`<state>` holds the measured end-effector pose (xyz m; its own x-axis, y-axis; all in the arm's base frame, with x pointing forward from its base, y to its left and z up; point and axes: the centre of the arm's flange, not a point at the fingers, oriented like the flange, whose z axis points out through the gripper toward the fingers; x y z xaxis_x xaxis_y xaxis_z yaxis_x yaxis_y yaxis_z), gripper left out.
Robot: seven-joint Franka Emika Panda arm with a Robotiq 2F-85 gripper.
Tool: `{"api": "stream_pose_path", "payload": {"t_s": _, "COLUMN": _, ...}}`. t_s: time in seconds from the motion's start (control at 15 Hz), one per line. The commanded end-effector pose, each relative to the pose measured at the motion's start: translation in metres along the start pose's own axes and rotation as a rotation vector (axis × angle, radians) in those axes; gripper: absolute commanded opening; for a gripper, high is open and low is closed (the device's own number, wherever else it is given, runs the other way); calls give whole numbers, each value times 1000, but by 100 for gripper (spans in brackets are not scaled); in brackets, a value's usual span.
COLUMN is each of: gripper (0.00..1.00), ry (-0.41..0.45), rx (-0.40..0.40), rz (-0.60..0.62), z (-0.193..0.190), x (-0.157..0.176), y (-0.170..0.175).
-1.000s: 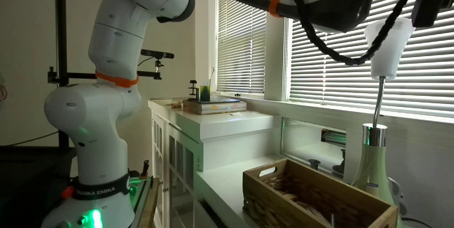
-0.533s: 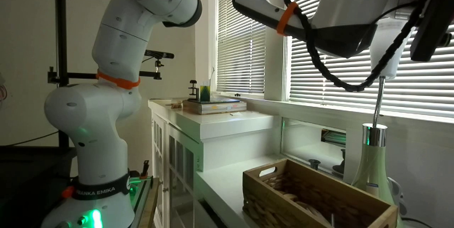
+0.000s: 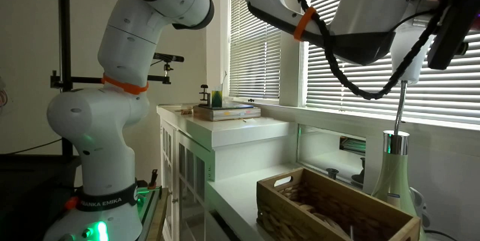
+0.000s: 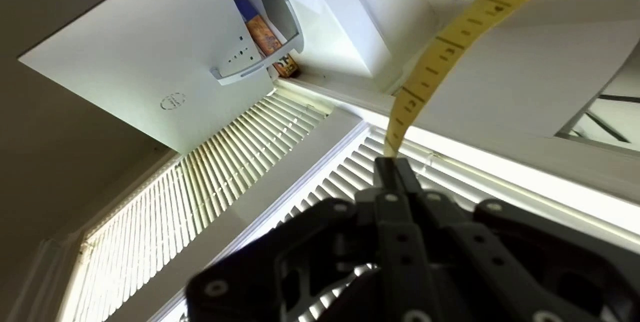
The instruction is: Take the yellow ribbon out of the basket.
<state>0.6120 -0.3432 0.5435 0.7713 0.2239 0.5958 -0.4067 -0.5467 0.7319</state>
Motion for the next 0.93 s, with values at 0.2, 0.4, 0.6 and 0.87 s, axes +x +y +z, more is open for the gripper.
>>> {"api": "stream_pose_path", "payload": {"t_s": 0.2, "gripper": 0, "ry": -56, "rx": 114, "rz": -26, "z": 11, "x": 16, "y": -74}}
{"api": "stream_pose_path", "payload": {"t_s": 0.4, "gripper": 0, "ry": -110, "rx": 208, "rz": -18, "z": 22, "x": -11, "y": -101}}
{"api": "stream_pose_path", "payload": {"t_s": 0.6, "gripper": 0, "ry": -167, "rx": 272, "rz": 18, "z": 35, "x": -32, "y": -123}}
{"api": "stream_pose_path", "payload": {"t_s": 0.87, "gripper": 0, "ry": -211, "rx": 332, "rz": 65, "z": 46, "x": -53, "y": -142}}
